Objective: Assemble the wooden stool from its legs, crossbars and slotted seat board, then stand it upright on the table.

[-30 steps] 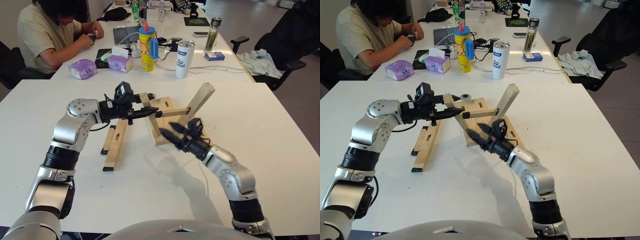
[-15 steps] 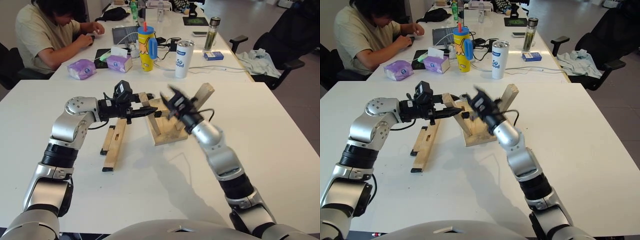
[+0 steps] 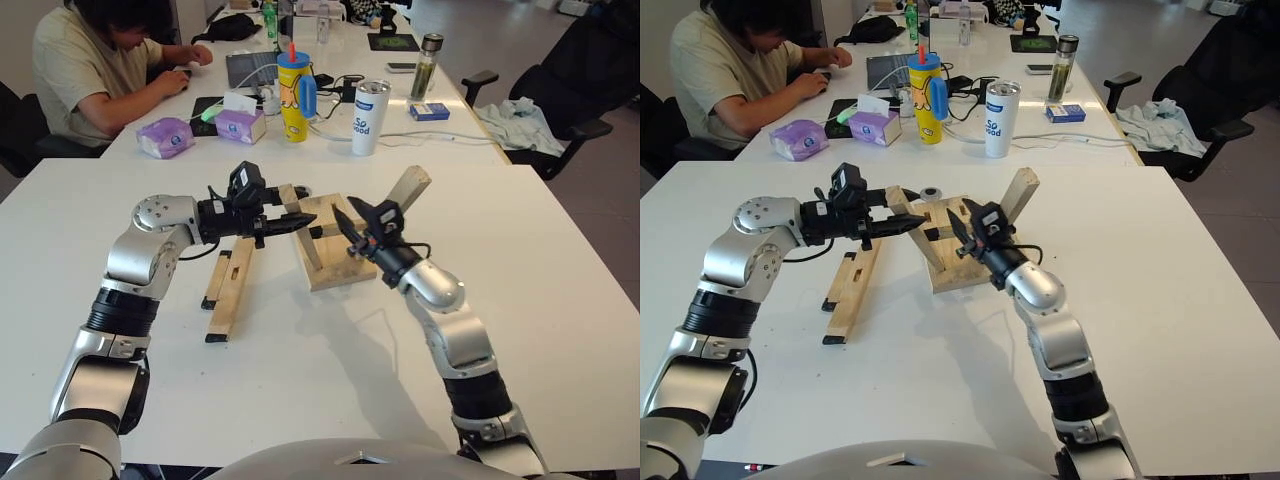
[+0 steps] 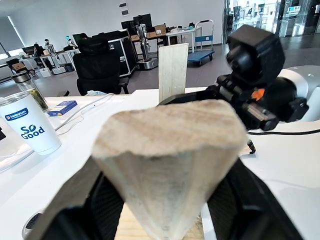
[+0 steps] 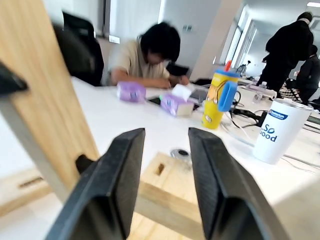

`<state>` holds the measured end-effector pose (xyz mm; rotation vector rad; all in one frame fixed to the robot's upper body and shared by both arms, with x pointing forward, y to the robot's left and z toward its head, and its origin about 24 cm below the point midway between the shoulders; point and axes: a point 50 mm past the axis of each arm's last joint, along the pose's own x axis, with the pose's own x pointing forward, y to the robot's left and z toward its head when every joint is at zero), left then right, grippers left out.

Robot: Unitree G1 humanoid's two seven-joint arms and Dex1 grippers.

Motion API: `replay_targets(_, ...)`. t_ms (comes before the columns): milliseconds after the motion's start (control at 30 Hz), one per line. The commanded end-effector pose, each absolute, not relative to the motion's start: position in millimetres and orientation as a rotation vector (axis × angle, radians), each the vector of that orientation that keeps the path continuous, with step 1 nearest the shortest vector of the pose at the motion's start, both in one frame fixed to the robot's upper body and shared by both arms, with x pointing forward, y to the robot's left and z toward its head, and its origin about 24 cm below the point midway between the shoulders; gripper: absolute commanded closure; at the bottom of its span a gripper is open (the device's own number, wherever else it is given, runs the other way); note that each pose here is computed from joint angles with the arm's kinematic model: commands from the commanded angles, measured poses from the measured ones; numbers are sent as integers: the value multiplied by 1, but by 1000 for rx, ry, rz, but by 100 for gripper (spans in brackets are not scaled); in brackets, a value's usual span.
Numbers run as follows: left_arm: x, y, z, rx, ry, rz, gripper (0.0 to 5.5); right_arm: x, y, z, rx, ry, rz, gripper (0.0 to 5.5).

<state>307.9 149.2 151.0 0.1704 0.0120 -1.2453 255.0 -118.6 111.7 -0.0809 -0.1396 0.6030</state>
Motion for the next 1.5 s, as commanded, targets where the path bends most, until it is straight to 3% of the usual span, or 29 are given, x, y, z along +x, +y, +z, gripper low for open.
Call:
replay_targets(33, 300, 156, 108, 126, 208, -1220, 343, 234, -136, 86, -82, -51, 665, 389)
replay_targets(167, 301, 157, 107, 122, 199, -1220, 343, 224, -130, 60, -91, 42, 750, 389)
replay_targets(400, 302, 154, 106, 139, 193, -1227, 343, 239, -98, 40, 1, 165, 755, 389)
replay_targets(667, 301, 155, 106, 123, 205, -1234, 343, 248, -106, 20, 53, 341, 609, 389)
replay_targets(700, 301, 156, 105, 124, 206, -1232, 308, 249, -105, 18, 44, 353, 610, 393)
replay_targets(967, 300, 160, 115, 75, 187, -1222, 195, 237, -97, 2, -20, 499, 683, 393)
replay_targets(1133, 278, 197, 133, 125, 209, -1185, 156, 235, -99, -4, -35, 540, 683, 393)
replay_targets(1200, 271, 208, 163, 50, 113, -1165, 156, 235, -101, -6, -35, 555, 673, 393)
replay_targets(1333, 268, 219, 265, -205, -386, -1085, 156, 234, -102, -8, -26, 568, 654, 393)
replay_targets(1400, 261, 208, 310, -337, -619, -1083, 156, 233, -101, -9, -22, 572, 653, 393)
replay_targets(1500, 250, 175, 334, -465, -703, -1153, 156, 232, -100, -12, -23, 581, 657, 393)
